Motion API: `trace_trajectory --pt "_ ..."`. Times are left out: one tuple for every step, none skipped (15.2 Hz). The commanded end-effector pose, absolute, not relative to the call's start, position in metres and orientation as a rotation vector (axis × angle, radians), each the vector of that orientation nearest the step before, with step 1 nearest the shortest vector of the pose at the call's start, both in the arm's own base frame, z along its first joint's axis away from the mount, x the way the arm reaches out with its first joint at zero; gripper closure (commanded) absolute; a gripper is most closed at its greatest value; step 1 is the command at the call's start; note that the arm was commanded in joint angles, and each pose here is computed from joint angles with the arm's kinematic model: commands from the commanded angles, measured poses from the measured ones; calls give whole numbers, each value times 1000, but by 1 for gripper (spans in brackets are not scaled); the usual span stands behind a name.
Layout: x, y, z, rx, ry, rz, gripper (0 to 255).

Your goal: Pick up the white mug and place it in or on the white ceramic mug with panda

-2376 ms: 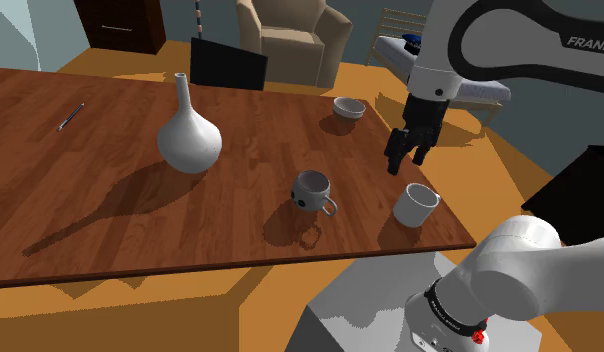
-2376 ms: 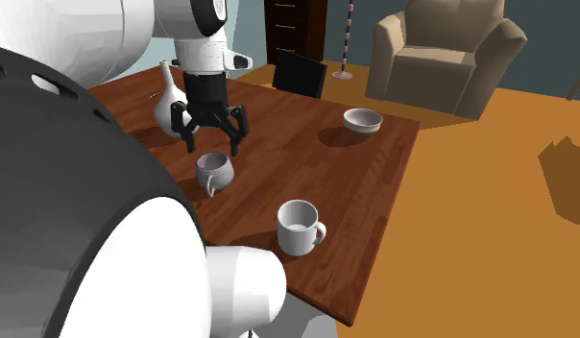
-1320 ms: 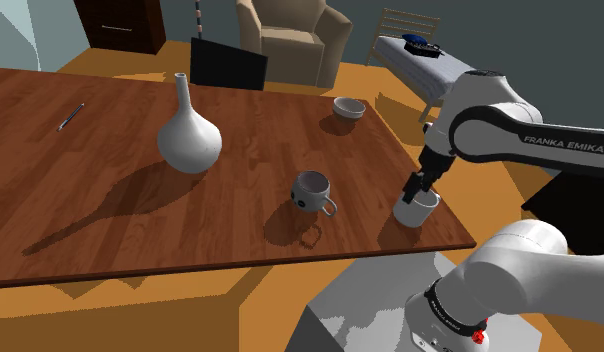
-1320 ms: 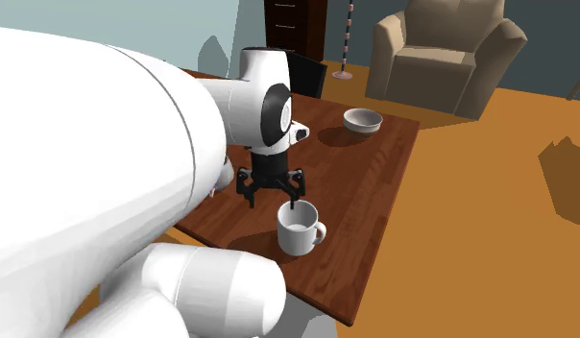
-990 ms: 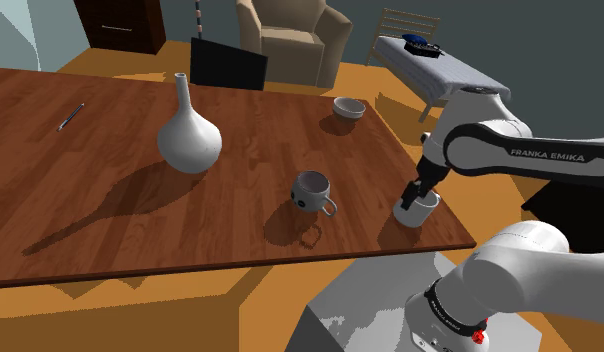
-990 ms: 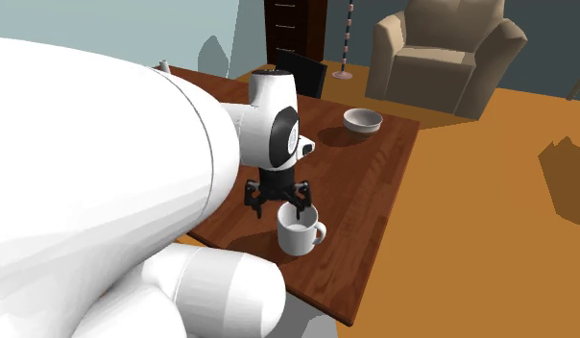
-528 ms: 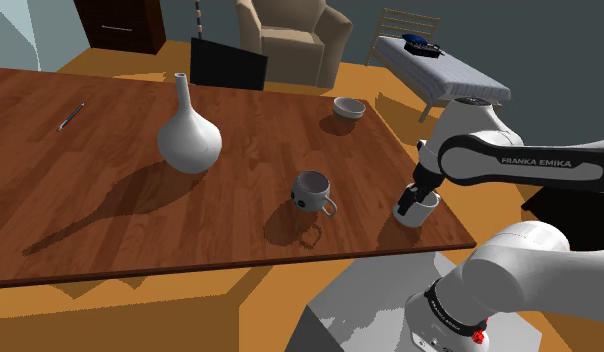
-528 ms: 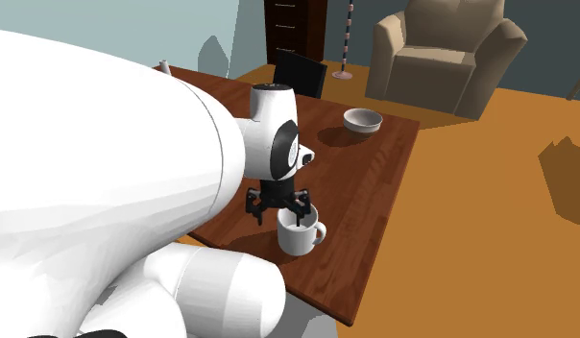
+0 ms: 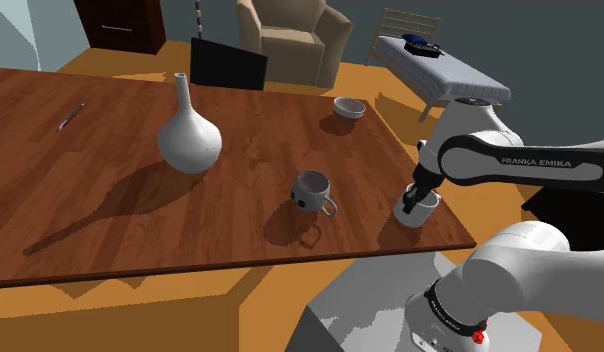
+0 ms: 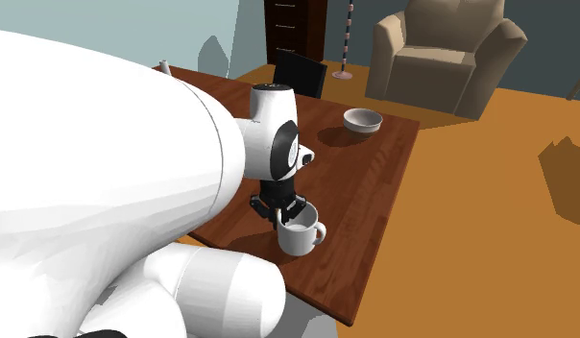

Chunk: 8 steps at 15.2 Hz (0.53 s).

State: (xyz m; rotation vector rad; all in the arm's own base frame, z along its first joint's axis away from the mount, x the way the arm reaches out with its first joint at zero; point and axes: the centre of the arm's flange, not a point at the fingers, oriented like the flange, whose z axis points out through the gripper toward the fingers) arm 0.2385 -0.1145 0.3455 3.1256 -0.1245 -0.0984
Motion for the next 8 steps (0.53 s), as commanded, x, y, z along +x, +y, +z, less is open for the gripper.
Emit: trace_trajectory --pt "238 -115 346 3125 -124 -98 255" --pt "239 -115 346 3125 -124 -98 255" --pt "239 -115 346 3125 -124 -98 255" --pt "239 -115 346 3125 -124 -98 255" --pt "239 -115 346 3125 -124 -98 255" --pt "239 -115 346 3126 -125 -98 255" --pt "238 -114 351 3126 -124 -98 255" --pt "238 -115 356 3125 -124 -98 255"
